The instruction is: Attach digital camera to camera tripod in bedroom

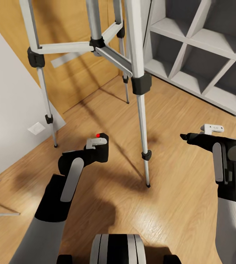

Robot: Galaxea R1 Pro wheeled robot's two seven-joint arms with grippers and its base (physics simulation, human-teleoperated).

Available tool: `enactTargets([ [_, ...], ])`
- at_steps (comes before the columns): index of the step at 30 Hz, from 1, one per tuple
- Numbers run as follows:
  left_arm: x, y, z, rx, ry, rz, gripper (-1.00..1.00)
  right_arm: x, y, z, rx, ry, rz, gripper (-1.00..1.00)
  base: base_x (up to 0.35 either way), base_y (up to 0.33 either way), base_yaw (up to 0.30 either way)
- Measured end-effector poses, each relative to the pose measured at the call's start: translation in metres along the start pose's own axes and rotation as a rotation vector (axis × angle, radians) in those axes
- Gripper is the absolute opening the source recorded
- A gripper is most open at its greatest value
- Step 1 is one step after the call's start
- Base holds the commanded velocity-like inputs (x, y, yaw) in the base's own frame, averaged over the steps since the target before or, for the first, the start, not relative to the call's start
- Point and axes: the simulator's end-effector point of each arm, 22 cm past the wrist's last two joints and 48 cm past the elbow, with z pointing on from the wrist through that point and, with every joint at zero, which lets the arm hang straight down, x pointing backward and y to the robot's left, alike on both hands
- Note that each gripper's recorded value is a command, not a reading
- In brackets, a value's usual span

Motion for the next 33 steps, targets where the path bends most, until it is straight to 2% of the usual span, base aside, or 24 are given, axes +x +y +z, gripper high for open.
enactTargets([
  [9,0.022,0.008,-0.015,-0.027,0.019,-0.013,-1.0,-0.018,0.002,-0.017,-0.007,-0.033,0.005,1.0,0.0,0.0,0.0],
  [13,0.019,0.011,-0.023,-0.047,0.009,-0.012,-1.0,-0.027,0.002,-0.026,-0.009,-0.049,0.007,1.0,0.0,0.0,0.0],
  [17,0.015,0.015,-0.03,-0.081,-0.002,-0.007,-1.0,-0.035,0.002,-0.034,-0.011,-0.065,0.009,1.0,0.0,0.0,0.0],
  [18,0.015,0.021,-0.033,-0.118,-0.002,-0.002,-1.0,-0.037,0.003,-0.036,-0.013,-0.068,0.01,1.0,0.0,0.0,0.0],
  [33,0.007,0.017,-0.055,-0.135,-0.026,0.007,-1.0,-0.067,0.006,-0.068,-0.028,-0.128,0.017,1.0,0.0,0.0,0.0],
])
